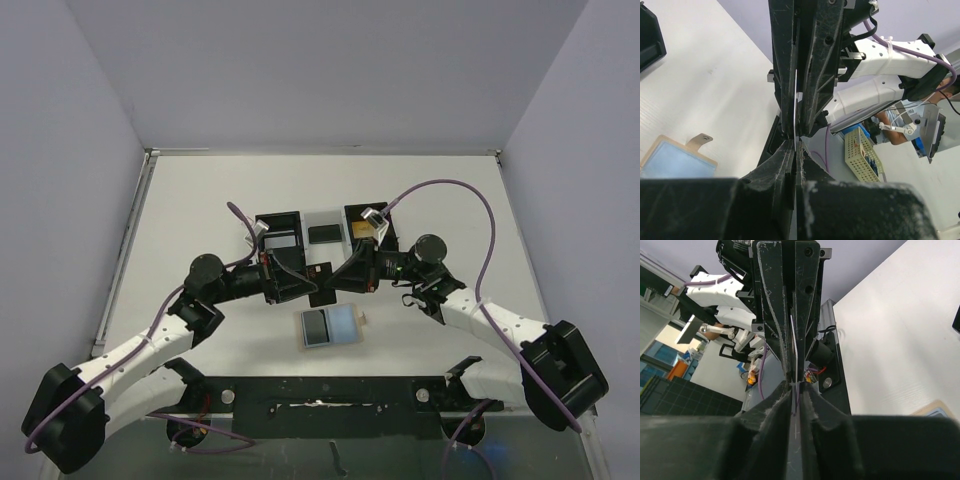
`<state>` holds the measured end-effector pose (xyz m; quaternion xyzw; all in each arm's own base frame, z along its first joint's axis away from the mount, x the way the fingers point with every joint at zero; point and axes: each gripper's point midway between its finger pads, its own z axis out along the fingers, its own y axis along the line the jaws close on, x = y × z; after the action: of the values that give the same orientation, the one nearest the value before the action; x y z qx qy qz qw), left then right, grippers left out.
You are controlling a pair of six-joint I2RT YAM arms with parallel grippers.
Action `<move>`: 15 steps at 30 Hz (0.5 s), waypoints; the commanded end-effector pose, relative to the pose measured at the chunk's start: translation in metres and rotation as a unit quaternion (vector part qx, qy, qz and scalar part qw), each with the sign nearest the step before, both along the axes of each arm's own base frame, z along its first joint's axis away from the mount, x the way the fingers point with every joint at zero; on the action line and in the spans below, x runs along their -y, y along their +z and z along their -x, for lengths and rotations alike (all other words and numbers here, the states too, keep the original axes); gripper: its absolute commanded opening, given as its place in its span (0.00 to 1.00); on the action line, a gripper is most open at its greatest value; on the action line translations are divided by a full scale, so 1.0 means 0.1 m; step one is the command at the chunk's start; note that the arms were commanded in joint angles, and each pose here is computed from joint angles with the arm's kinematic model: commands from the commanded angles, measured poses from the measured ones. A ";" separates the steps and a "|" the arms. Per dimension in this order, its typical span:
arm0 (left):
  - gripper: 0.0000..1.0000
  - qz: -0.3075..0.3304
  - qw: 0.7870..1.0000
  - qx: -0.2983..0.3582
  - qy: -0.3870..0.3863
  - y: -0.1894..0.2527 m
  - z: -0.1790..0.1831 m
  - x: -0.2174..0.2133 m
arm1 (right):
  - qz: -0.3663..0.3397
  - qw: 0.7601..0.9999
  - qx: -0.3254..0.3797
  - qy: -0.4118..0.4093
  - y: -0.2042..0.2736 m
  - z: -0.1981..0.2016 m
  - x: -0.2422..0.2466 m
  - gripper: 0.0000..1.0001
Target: Take the credit cards out of the card holder
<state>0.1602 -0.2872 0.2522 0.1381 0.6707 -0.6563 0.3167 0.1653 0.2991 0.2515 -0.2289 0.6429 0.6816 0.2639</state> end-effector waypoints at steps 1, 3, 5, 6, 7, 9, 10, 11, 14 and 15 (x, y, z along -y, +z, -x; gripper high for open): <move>0.00 0.041 0.997 0.057 -0.025 0.38 0.05 0.02 | -0.016 0.999 0.030 0.018 0.15 0.02 -0.02 0.05; 0.00 0.039 0.997 0.060 -0.018 0.38 0.03 0.01 | -0.018 0.999 0.038 0.026 0.18 0.03 -0.03 0.00; 0.00 0.037 0.997 0.066 -0.009 0.40 0.00 0.01 | -0.021 0.998 0.048 0.034 0.20 0.05 -0.01 0.00; 0.00 0.034 0.997 0.067 -0.009 0.39 -0.02 0.02 | -0.024 0.997 0.054 0.040 0.23 0.06 -0.01 0.00; 0.00 0.029 0.997 0.065 -0.012 0.39 -0.04 0.04 | -0.026 0.997 0.059 0.048 0.26 0.08 0.00 0.00; 0.00 0.025 0.997 0.066 -0.020 0.40 -0.05 0.07 | -0.025 0.996 0.062 0.056 0.28 0.09 0.00 0.20; 0.00 0.032 0.997 0.070 -0.016 0.42 -0.05 0.07 | -0.024 0.996 0.062 0.057 0.27 0.09 -0.01 0.28; 0.00 0.044 0.996 0.072 -0.010 0.45 -0.05 0.05 | -0.024 0.996 0.060 0.055 0.27 0.08 -0.01 0.31; 0.00 0.057 0.996 0.074 -0.002 0.49 -0.04 0.01 | -0.026 0.997 0.054 0.052 0.25 0.07 -0.02 0.28; 0.00 0.053 0.996 0.073 -0.004 0.48 -0.04 0.02 | -0.028 0.997 0.053 0.055 0.25 0.08 -0.02 0.23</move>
<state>0.1643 -0.2920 0.2683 0.1559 0.6524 -0.6659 0.3265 0.1603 0.2998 0.2583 -0.2642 0.6254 0.6904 0.2498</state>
